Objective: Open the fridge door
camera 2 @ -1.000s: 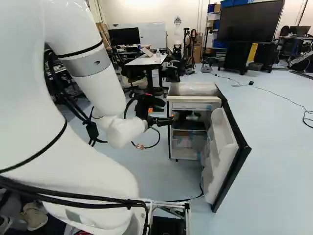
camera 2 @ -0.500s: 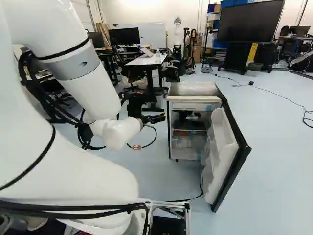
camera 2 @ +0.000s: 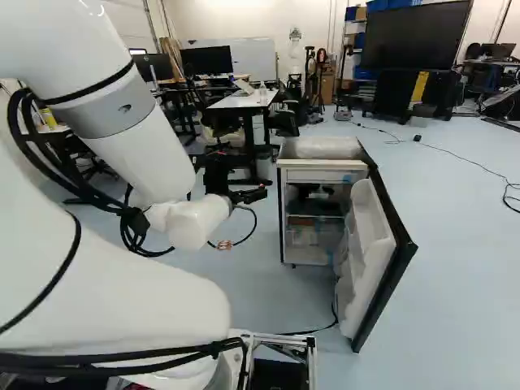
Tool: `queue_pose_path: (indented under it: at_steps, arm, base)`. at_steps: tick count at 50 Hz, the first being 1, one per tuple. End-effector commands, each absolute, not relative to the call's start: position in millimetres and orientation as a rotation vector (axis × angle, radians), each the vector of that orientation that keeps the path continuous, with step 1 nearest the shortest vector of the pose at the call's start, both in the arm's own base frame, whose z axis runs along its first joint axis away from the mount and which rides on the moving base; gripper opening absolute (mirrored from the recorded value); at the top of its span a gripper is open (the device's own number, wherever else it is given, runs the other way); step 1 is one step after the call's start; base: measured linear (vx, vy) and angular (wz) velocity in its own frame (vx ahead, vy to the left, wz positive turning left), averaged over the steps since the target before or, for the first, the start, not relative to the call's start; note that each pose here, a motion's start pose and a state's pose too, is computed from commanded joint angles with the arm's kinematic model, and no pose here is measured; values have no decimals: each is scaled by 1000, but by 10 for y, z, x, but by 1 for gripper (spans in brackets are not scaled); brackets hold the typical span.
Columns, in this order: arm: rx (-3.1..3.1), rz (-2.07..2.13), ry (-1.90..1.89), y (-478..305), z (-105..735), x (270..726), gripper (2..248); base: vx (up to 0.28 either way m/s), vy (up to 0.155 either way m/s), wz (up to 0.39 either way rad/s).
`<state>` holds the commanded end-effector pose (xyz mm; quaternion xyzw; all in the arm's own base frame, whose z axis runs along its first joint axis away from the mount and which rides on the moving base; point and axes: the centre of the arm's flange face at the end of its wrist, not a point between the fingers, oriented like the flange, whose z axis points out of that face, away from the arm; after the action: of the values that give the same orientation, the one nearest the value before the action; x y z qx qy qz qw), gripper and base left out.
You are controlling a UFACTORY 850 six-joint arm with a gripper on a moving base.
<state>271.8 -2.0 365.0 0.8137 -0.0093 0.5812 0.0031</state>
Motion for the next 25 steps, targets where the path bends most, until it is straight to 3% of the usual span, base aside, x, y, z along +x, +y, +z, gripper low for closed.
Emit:
queue_pose_path:
  at_steps: [25]
  arm:
    - [2558, 1824, 0, 0, 3656, 2703, 247]
  base:
    - [0, 0, 0]
